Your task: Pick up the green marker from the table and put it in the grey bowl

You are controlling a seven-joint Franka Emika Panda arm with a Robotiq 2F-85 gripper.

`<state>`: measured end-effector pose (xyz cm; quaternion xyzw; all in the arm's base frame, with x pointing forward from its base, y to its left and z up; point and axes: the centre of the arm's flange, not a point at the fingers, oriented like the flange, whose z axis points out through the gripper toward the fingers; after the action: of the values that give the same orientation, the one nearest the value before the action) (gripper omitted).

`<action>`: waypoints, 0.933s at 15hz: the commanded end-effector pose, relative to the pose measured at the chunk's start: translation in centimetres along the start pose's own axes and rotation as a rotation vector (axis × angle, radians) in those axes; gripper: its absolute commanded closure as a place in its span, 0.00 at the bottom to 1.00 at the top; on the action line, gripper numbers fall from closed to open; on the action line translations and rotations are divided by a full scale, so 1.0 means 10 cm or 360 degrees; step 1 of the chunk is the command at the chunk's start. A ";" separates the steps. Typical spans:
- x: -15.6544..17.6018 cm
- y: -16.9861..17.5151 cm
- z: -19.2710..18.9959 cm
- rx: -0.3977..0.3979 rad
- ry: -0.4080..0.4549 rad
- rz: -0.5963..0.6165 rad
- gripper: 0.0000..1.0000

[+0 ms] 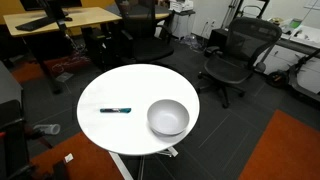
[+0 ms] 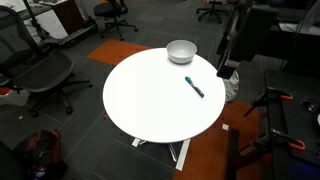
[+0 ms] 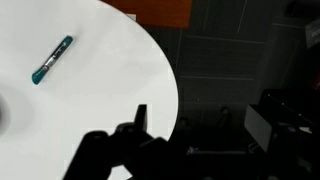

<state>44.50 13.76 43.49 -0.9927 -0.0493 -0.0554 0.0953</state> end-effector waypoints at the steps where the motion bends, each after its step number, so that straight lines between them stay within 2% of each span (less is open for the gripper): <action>1: 0.00 0.00 0.00 0.0000 0.0000 0.0000 0.00; 6: 0.00 0.00 0.00 0.0000 0.0000 0.0000 0.00; 8: 0.03 0.06 0.03 -0.0040 0.0019 0.0057 0.00; 14: 0.16 0.65 0.27 -0.0257 0.0123 0.0431 0.00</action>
<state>46.13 9.95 41.86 -0.9956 0.0358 -0.0727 0.0476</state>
